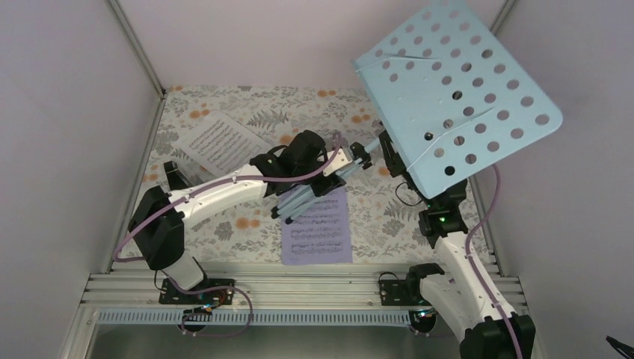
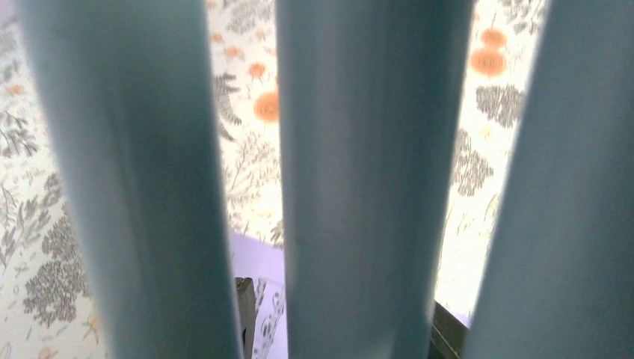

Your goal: Pack up the instrument practice props

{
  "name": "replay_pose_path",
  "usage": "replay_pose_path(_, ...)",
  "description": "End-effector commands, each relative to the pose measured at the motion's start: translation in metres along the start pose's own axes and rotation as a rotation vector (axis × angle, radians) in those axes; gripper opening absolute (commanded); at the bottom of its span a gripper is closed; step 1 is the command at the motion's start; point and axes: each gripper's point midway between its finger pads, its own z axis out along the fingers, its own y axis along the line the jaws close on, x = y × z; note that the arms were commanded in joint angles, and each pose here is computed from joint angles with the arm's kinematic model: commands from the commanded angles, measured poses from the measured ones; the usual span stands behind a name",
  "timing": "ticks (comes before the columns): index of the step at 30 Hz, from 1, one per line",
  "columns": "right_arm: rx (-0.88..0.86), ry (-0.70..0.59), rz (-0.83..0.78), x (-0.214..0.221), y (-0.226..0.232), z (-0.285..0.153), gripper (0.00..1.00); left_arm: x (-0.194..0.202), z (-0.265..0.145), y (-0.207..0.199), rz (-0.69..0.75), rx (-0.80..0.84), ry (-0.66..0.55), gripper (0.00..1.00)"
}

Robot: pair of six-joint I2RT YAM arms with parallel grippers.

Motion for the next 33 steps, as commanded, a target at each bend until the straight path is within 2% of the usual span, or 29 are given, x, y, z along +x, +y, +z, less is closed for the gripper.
replay_pose_path(1, 0.104, -0.334, -0.144, -0.067, -0.009, -0.021, 0.10, -0.047, -0.065, 0.074, -0.137, -0.168, -0.174, 0.02)
replay_pose_path(4, 0.127, -0.289, -0.156, -0.050, -0.022, -0.020, 0.23, -0.049, -0.068, 0.082, -0.165, -0.143, -0.194, 0.02)
replay_pose_path(8, 0.161, -0.221, -0.133, -0.025, -0.040, -0.020, 0.49, -0.057, -0.069, 0.093, -0.180, -0.138, -0.207, 0.02)
replay_pose_path(12, 0.195, -0.161, -0.056, 0.012, -0.064, -0.030, 0.59, -0.061, -0.074, 0.112, -0.188, -0.138, -0.225, 0.02)
replay_pose_path(16, 0.245, -0.148, -0.037, 0.027, -0.076, -0.042, 0.64, -0.059, -0.068, 0.126, -0.148, -0.161, -0.179, 0.02)
replay_pose_path(22, 0.342, -0.208, -0.077, 0.017, -0.081, -0.064, 0.69, -0.035, -0.053, 0.147, -0.063, -0.216, -0.079, 0.02)
replay_pose_path(27, 0.377, -0.257, -0.107, 0.002, -0.072, -0.080, 0.70, -0.018, -0.043, 0.154, 0.009, -0.243, -0.017, 0.02)
replay_pose_path(33, 0.354, -0.337, -0.135, -0.027, -0.040, -0.097, 0.73, -0.008, -0.032, 0.171, 0.115, -0.298, 0.050, 0.02)
